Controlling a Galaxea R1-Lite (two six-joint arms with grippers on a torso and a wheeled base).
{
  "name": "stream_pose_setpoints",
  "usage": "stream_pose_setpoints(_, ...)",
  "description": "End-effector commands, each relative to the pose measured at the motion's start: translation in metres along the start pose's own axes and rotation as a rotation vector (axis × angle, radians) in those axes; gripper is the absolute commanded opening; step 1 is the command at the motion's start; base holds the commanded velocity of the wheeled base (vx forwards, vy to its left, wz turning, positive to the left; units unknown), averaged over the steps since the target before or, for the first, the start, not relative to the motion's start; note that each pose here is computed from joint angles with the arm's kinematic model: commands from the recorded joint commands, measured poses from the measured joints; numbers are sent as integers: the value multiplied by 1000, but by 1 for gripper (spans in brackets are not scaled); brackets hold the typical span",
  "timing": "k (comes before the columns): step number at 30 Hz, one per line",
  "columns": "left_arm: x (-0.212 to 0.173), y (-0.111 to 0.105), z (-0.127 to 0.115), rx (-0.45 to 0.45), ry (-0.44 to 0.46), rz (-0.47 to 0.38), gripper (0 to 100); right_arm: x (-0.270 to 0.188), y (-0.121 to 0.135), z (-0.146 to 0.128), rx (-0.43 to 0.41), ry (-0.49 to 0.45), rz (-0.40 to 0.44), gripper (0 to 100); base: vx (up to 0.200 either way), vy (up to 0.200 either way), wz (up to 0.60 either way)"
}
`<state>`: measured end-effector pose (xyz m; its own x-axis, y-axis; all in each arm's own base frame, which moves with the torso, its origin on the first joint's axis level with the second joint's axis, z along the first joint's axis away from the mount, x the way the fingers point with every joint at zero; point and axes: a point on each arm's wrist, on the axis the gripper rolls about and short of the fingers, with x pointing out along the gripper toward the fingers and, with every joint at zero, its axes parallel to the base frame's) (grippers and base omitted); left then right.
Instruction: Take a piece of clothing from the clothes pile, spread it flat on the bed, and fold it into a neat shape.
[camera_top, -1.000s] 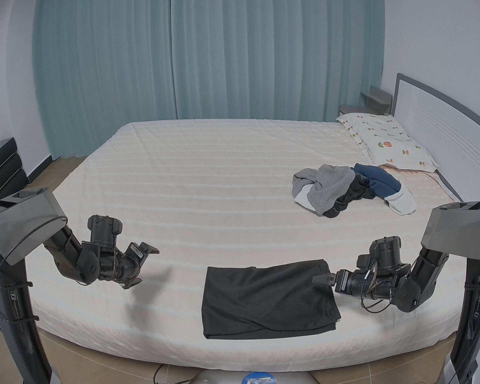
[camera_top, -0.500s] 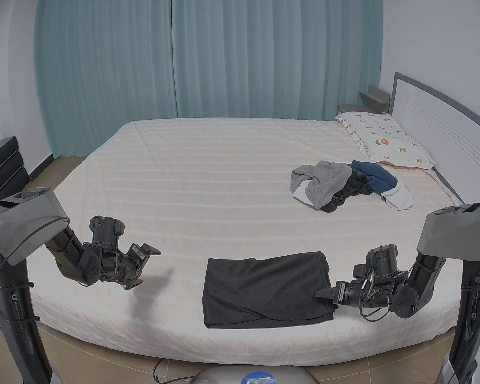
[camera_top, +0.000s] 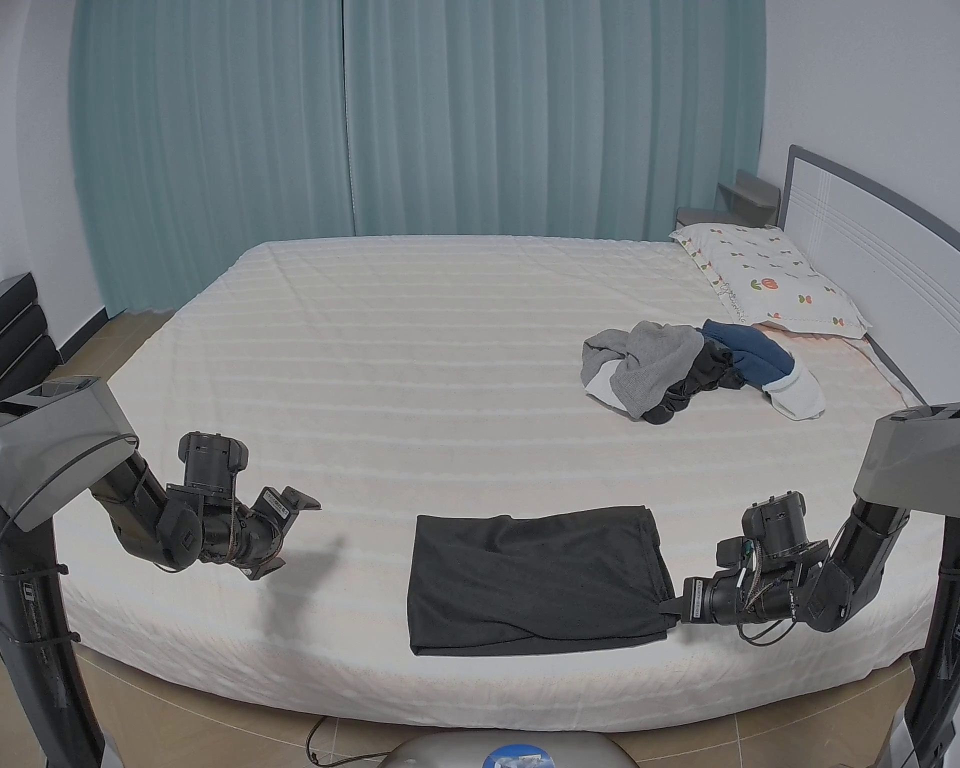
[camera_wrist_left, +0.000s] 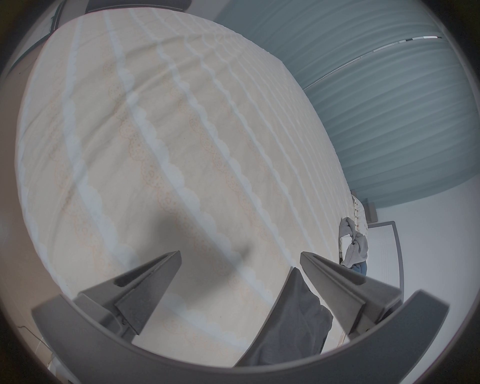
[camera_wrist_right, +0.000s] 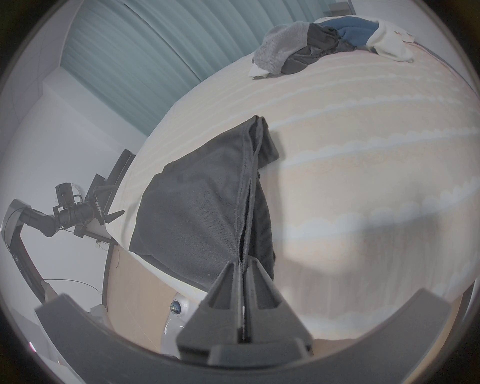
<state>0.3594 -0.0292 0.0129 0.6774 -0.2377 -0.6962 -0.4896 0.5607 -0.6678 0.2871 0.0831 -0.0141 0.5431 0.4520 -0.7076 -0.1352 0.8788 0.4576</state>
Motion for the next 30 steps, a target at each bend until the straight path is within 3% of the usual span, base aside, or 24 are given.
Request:
stream_pose_setpoints(1, 0, 0, 0, 0, 0, 0, 100, -3, 0, 1, -1, -5, 1, 0, 0, 0, 0)
stream_pose_setpoints(3, 0, 0, 0, 0, 0, 0, 100, -3, 2, -1, -7, 2, 3, 0, 0, 0, 0)
stream_pose_setpoints(4, 0, 0, 0, 0, 0, 0, 100, -3, 2, -1, -7, 2, 3, 100, 0, 0, 0)
stream_pose_setpoints(13, 1, -2, 2, -4, -3, -5, 100, -4, 0, 1, -31, -15, 3, 100, 0, 0, 0)
stream_pose_setpoints(21, -1, -6, -2, 3, -5, -3, 100, -2, 8, 29, 153, -122, 55, 100, 0, -175, 0)
stream_pose_setpoints(30, 3, -22, -35, 48, 60, -19, 100, 10, 16, 41, 296, -161, 114, 100, 0, -200, 0)
